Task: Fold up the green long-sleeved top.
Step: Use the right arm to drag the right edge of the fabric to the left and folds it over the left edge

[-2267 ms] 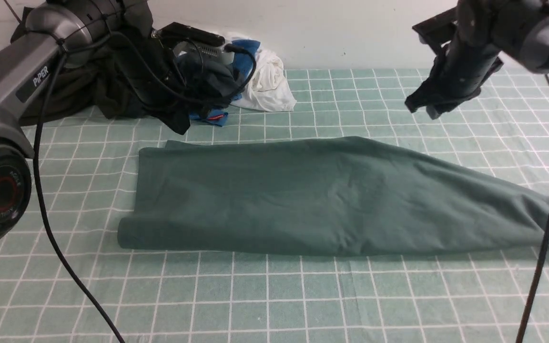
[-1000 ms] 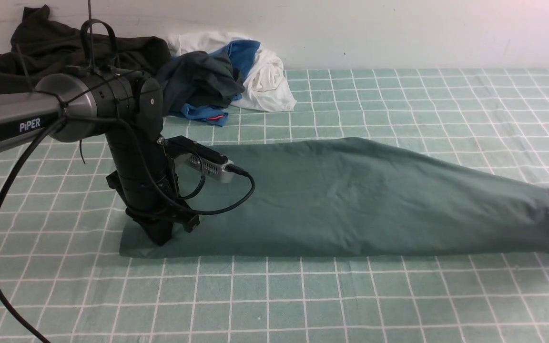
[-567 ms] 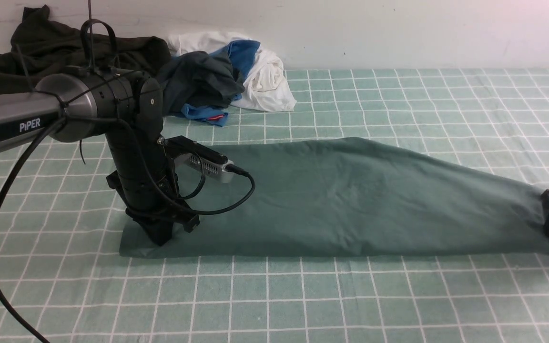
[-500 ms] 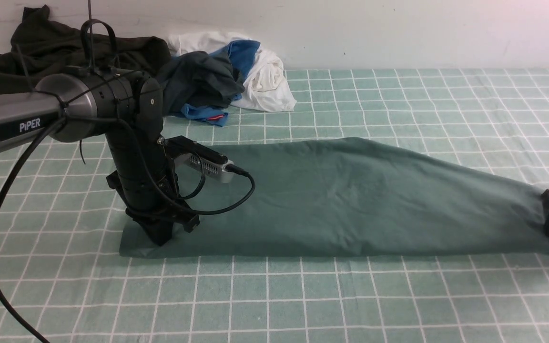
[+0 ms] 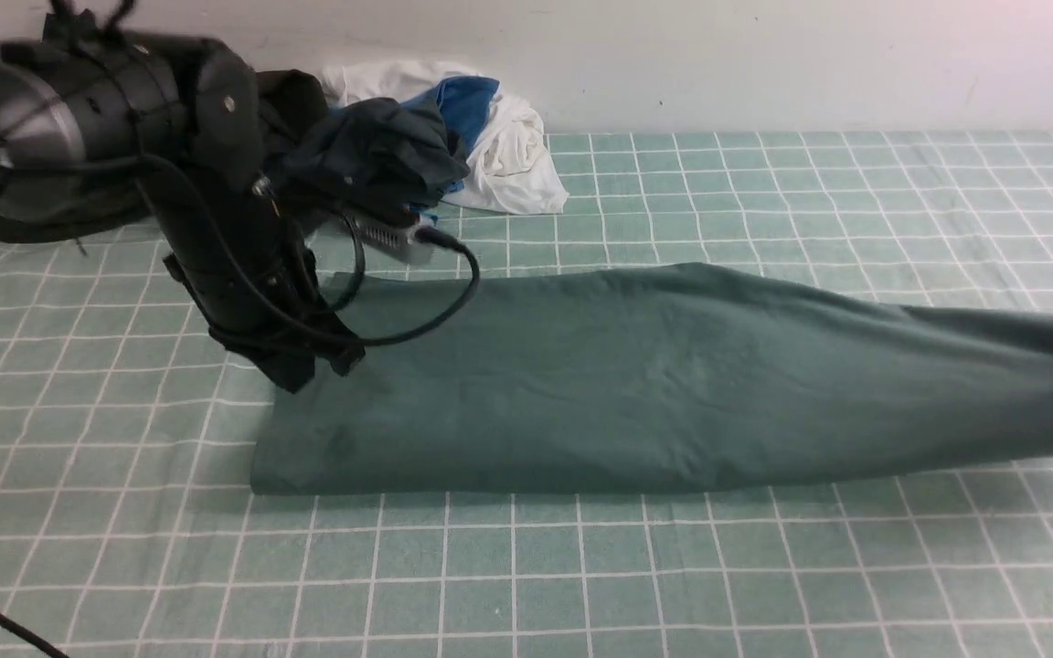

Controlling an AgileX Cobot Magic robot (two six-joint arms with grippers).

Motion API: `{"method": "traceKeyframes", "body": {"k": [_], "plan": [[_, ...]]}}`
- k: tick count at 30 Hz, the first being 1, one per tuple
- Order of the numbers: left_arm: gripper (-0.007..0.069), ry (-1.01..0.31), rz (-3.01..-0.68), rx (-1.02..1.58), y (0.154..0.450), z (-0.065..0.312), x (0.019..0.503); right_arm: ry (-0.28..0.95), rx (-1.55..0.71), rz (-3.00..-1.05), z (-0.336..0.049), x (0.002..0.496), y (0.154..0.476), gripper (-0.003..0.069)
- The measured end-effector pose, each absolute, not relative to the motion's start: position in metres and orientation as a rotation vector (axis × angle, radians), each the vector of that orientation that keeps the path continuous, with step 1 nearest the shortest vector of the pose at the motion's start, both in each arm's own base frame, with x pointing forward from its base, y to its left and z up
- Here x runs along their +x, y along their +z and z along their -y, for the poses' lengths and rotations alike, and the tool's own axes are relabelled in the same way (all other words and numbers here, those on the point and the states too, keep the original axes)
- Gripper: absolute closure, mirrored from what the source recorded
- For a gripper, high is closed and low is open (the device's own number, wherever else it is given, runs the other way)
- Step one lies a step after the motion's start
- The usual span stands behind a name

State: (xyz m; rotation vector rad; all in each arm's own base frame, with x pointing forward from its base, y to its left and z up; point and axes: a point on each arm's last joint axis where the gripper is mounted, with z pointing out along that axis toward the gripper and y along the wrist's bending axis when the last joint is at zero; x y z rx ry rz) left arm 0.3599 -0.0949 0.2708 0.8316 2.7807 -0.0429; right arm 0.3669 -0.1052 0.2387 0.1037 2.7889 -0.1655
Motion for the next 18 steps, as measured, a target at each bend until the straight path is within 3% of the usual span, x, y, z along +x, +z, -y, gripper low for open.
{"method": "traceKeyframes", "body": {"k": [5,9,13,17,18], "plan": [[0.0628,-0.044,-2.674,0.766,0.339,0.083,0.314,-0.197,0.035,-2.627,0.086,0.368,0.324,0.0617],[0.0628,-0.046,-2.624,0.74,0.365,0.074,0.274,-0.104,-0.165,-2.489,0.028,0.377,0.375,0.0617],[0.0628,-0.045,-2.574,0.719,0.378,0.064,0.235,0.0,-0.382,-2.402,-0.042,0.38,0.395,0.0617],[0.0628,-0.044,-2.491,0.69,0.391,0.053,0.192,0.113,-0.62,-2.337,-0.128,0.38,0.393,0.0617],[0.0628,-0.043,-2.483,0.688,0.392,0.052,0.19,0.12,-0.63,-2.334,-0.132,0.38,0.392,0.0617]]}}
